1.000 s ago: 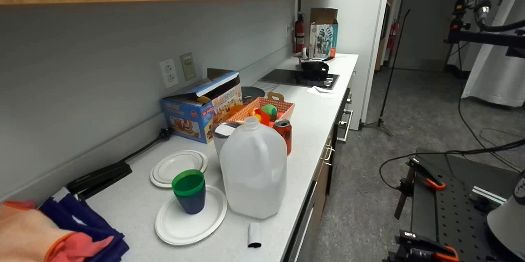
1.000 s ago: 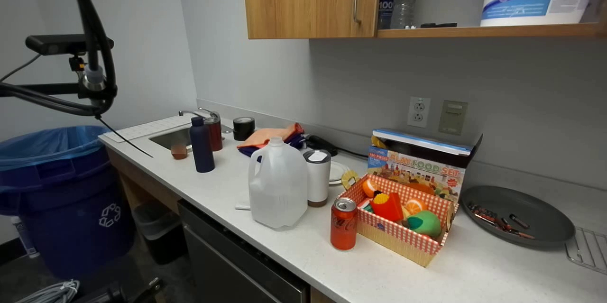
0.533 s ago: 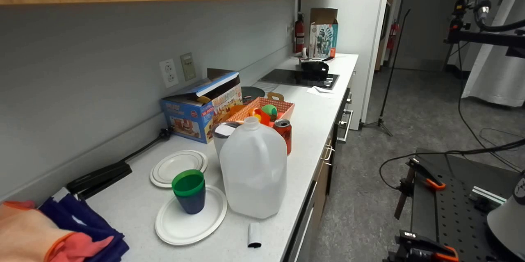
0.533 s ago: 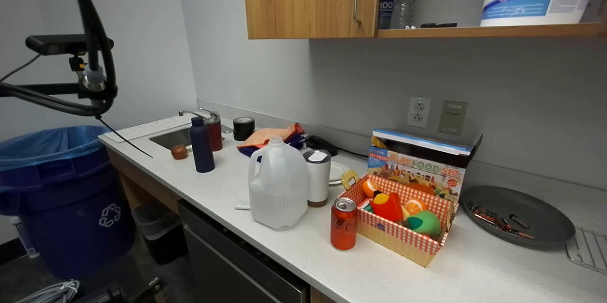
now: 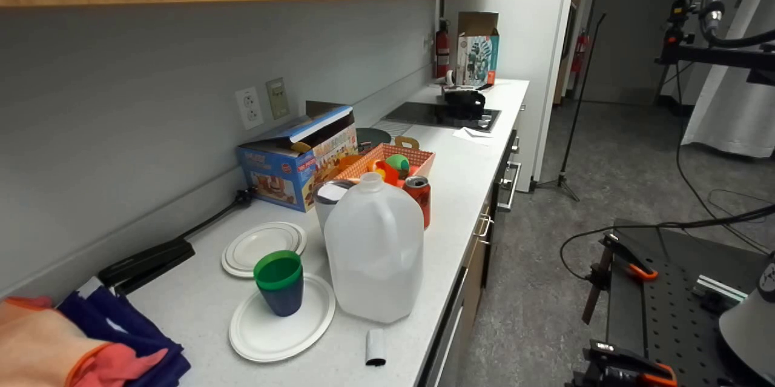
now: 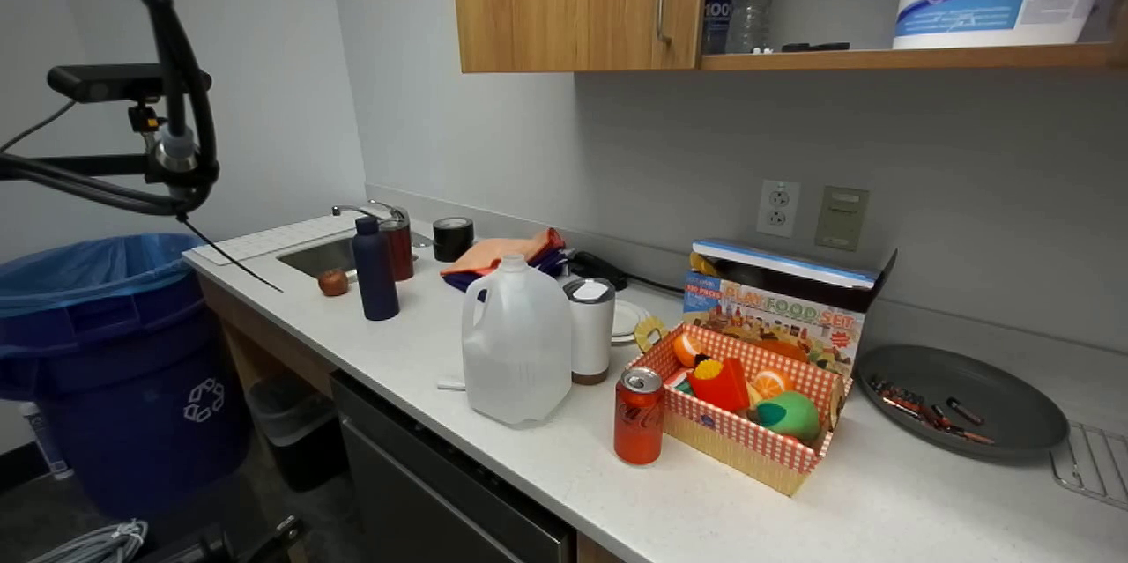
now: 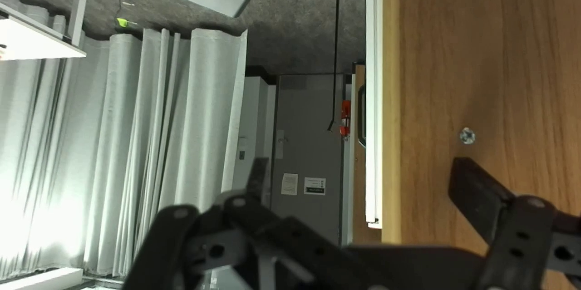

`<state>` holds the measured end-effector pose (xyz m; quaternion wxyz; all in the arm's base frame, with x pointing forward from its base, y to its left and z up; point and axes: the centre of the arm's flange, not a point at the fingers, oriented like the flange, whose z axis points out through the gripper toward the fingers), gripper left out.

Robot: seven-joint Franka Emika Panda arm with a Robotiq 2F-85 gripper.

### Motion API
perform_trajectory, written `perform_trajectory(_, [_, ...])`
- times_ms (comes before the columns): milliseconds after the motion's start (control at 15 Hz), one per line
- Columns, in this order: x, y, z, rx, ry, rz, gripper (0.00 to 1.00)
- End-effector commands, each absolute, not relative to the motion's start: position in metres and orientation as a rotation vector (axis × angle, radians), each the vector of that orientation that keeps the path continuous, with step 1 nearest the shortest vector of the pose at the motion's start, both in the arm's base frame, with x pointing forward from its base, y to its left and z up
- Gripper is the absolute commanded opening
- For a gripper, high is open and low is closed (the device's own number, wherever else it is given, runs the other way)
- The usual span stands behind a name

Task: Open the top right cabinet door

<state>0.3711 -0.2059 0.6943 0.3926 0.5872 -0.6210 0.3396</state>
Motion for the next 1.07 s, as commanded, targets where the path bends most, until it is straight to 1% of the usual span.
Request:
perform_trajectory(0, [0.37, -0.208, 0.696, 1.386, -1.586, 0.865, 1.0])
perform_trajectory(400, [0.368, -0.213, 0.695, 1.246, -1.595, 0.872, 1.0])
perform_trajectory(1000, [0.358, -0.212, 0.686, 1.218, -1.603, 0.761, 1.0])
